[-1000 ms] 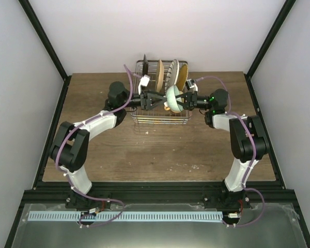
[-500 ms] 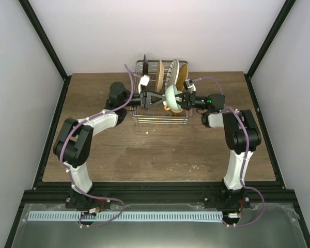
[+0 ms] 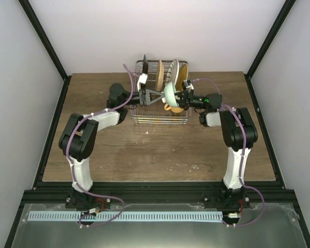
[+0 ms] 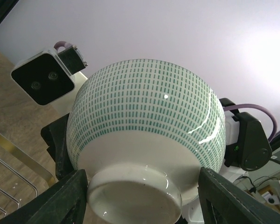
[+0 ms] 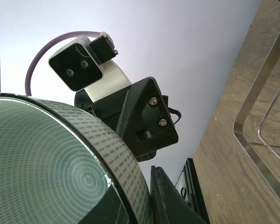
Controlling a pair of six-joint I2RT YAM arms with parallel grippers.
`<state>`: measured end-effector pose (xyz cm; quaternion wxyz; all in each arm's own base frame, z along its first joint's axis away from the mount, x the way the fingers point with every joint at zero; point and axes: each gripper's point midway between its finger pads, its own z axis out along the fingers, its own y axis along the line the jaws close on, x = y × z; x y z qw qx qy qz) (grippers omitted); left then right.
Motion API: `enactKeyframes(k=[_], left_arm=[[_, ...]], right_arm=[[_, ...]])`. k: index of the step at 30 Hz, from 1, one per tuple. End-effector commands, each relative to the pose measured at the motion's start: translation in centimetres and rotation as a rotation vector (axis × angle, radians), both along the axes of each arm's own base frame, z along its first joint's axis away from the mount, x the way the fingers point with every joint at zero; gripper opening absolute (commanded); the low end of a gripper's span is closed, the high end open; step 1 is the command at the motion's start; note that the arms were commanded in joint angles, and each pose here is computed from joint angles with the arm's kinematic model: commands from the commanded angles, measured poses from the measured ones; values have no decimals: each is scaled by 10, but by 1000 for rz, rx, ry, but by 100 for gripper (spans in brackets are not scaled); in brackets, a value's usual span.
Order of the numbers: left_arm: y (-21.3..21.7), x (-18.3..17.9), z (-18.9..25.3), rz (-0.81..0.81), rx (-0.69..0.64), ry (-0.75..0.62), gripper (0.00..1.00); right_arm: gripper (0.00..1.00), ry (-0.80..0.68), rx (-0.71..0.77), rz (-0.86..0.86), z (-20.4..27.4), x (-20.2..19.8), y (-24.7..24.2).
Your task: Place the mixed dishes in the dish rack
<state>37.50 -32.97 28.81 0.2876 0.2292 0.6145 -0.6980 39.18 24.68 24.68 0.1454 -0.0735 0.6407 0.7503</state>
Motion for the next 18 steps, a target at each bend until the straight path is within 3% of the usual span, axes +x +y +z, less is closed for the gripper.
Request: enactKeyframes(k=[1,11,18], left_arm=[[-10,-34,29,-137,-41,-133,67],[-10,-37,31,-143,-27,-144,86],[-9,-38,26,-135,-10,-142,90]], right_arm=[[1,-212,106,-51,35,-4,1],[1,-191,125,-71,30,7,1],[1,-202,130,-74,33,11,1]])
